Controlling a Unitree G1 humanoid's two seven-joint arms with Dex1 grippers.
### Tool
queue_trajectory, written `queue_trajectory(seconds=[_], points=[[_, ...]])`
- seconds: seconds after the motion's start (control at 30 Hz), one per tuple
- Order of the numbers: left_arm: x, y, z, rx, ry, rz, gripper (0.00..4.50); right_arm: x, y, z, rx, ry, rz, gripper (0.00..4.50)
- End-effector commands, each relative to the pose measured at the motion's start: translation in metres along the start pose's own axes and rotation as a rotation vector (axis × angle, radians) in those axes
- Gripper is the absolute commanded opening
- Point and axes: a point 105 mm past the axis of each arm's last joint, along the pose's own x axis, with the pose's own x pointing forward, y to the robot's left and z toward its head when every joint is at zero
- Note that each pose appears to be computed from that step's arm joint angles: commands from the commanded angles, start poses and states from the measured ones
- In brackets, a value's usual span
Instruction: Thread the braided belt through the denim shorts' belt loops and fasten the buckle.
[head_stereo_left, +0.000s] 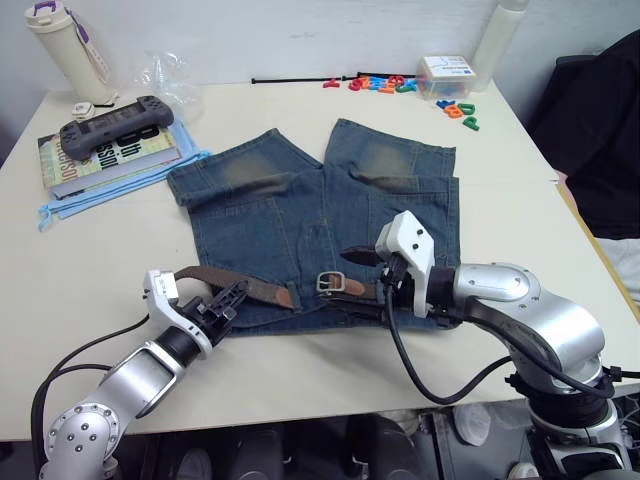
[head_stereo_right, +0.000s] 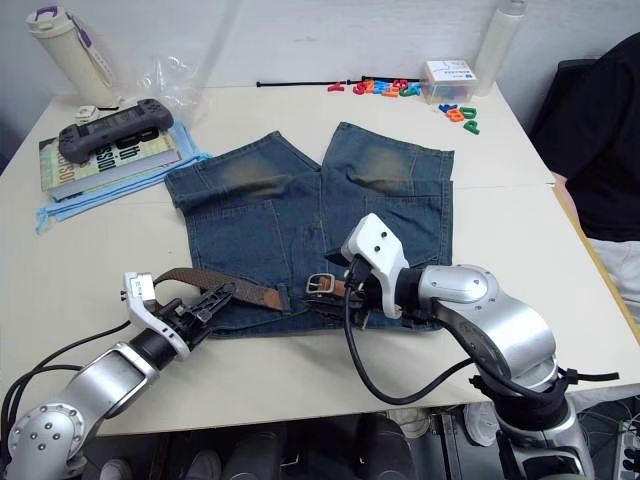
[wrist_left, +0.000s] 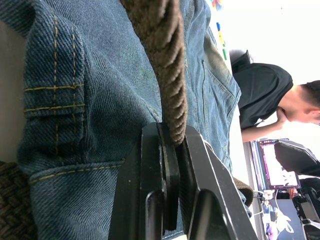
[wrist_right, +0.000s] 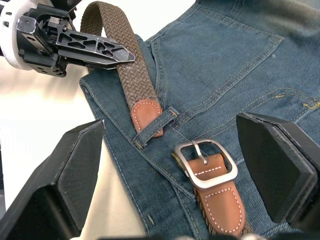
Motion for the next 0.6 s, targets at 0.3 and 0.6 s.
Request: queue_trajectory(seconds=[0.3,0.6], points=[[0.011,-0.003,-0.024,-0.063,0.063,-0.063,0.0,-0.004,0.006,0.006,-0.022,-0.017,-0.016,4.47],[0.031,-0.005,-0.038,0.064,0.181,-0.137,0.0,-0.003,0.005,-0.01,-0.065,0.061,-0.039,4.47]])
